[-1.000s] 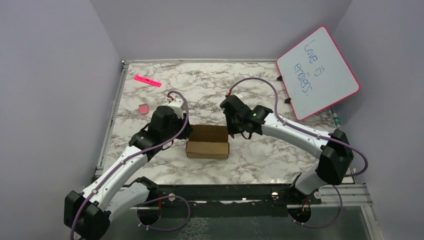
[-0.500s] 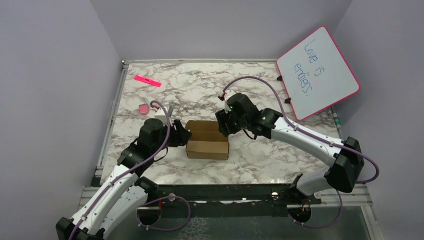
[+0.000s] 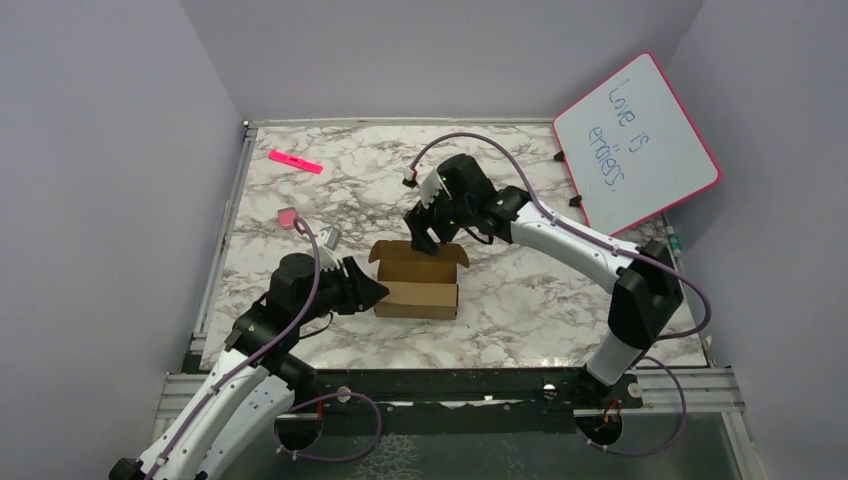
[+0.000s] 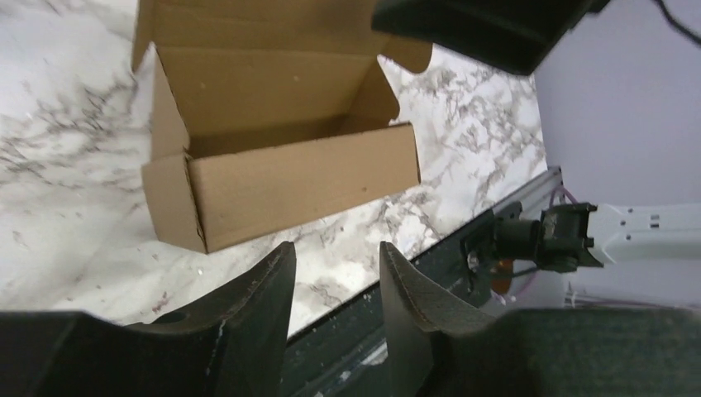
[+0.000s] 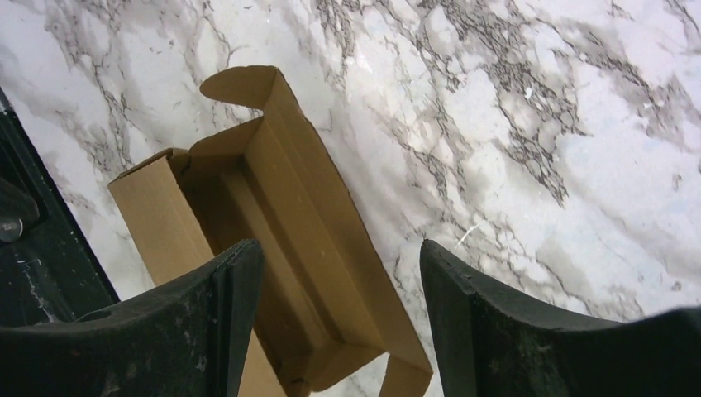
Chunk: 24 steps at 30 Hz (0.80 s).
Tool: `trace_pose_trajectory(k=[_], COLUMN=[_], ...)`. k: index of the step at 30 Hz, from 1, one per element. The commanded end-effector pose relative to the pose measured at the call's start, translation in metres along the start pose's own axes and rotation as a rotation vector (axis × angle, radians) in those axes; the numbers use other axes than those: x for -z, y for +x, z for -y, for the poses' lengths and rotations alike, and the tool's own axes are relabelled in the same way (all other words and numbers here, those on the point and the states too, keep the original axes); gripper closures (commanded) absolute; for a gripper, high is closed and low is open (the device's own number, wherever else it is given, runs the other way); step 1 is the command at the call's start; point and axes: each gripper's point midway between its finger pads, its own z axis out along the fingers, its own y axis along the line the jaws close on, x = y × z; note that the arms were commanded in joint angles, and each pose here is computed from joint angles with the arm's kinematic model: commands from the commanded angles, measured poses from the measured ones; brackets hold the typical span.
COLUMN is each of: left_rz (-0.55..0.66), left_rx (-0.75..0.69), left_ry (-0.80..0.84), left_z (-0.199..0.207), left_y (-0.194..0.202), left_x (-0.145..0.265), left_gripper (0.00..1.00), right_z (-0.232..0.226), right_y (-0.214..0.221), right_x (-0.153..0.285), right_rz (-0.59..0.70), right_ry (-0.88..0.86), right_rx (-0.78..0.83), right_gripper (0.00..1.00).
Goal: Fold the paper box
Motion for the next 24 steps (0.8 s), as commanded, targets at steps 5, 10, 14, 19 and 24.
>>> trace_pose_trajectory(k=[5,10,14,19,24], left_rz=[-0.183,-0.214,-0.225,-0.239,-0.217], left_rx=[0.102,0.096,0.115,0.159,0.18], left_ry=[0.079,0.09,0.095,0.092,0.079], left_z=[0.004,0.001,0.0,-0.008,-0.017], left_y=[0.045,0.053,0.056,0.066,0.072], left_x=[0.001,-0.001,-0.006,-0.017,-0.03], left_gripper=[0.61,0.62,0.62,0.62,0.63], right_z=[-0.009,-0.008,-0.01,-0.018,-0.024], right_y=[-0.002,0.004,0.01,0.014,0.014], right_x=[-0.028,-0.042,-0.05,-0.049,-0.041], right_rz=[-0.037,-0.059,-0.092,-0.113,-0.118], right_ry=[-0.186,-0.202,-0.232,-0.288,-0.316], right_rx=[0.048,0.045,0.042,0.039,0.047], right_gripper=[0.3,0.32,0.37,0.48,0.6])
